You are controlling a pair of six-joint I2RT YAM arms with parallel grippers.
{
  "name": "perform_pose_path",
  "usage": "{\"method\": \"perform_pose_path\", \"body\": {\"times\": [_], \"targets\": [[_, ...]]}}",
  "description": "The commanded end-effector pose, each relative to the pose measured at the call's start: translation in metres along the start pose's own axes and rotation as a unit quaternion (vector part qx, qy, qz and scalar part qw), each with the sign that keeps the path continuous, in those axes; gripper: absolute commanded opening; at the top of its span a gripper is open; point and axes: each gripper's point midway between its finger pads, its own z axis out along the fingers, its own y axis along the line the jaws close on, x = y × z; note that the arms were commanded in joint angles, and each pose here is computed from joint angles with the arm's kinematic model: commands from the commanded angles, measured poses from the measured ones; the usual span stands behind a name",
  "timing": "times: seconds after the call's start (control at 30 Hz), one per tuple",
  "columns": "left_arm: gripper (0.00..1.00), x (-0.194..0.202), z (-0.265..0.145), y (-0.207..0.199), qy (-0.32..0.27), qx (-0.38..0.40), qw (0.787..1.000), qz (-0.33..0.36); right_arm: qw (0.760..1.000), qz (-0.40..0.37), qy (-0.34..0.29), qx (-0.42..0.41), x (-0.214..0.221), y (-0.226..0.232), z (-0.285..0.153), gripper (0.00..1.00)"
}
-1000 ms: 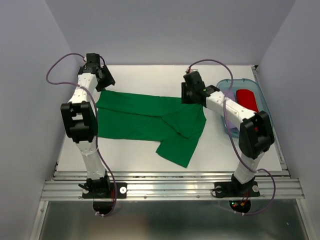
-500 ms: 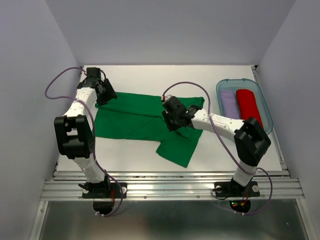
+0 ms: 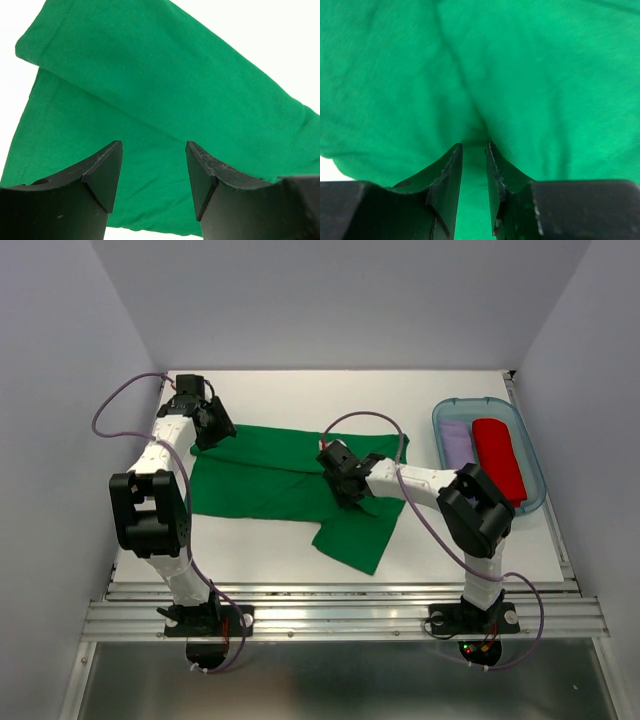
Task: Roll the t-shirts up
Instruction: Fold the T-shirt at the center of the board.
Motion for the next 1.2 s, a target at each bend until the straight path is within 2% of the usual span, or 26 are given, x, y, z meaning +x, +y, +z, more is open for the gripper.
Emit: {"method": "perform_pose_path", "body": {"times": [0.0,0.57,0.93,1.03,1.13,1.17], "targets": [[0.65,-0.01,-0.013,-0.003,-0.024,0.003,1.0,0.007,0.998,0.006,-0.038,0.047,-0.025,-0.014,-0.003,0.31],[0.65,-0.005,-0.008,-0.003,-0.016,0.0,1.0,0.01,0.992,-0.002,-0.066,0.106,-0.044,-0.03,0.004,0.38],[0.65,-0.003,-0.006,-0.004,-0.014,-0.001,1.0,0.013,0.988,-0.008,-0.073,0.136,-0.047,-0.038,0.009,0.38],[0.65,-0.002,-0.005,-0.003,-0.012,-0.002,1.0,0.013,0.987,-0.006,-0.078,0.143,-0.048,-0.04,0.012,0.34],[0.65,-0.001,-0.004,-0.003,-0.01,-0.004,1.0,0.012,0.985,-0.005,-0.082,0.151,-0.049,-0.042,0.014,0.25],[0.65,-0.001,-0.003,-0.003,-0.01,-0.004,1.0,0.012,0.984,-0.004,-0.085,0.154,-0.05,-0.043,0.014,0.17]]}}
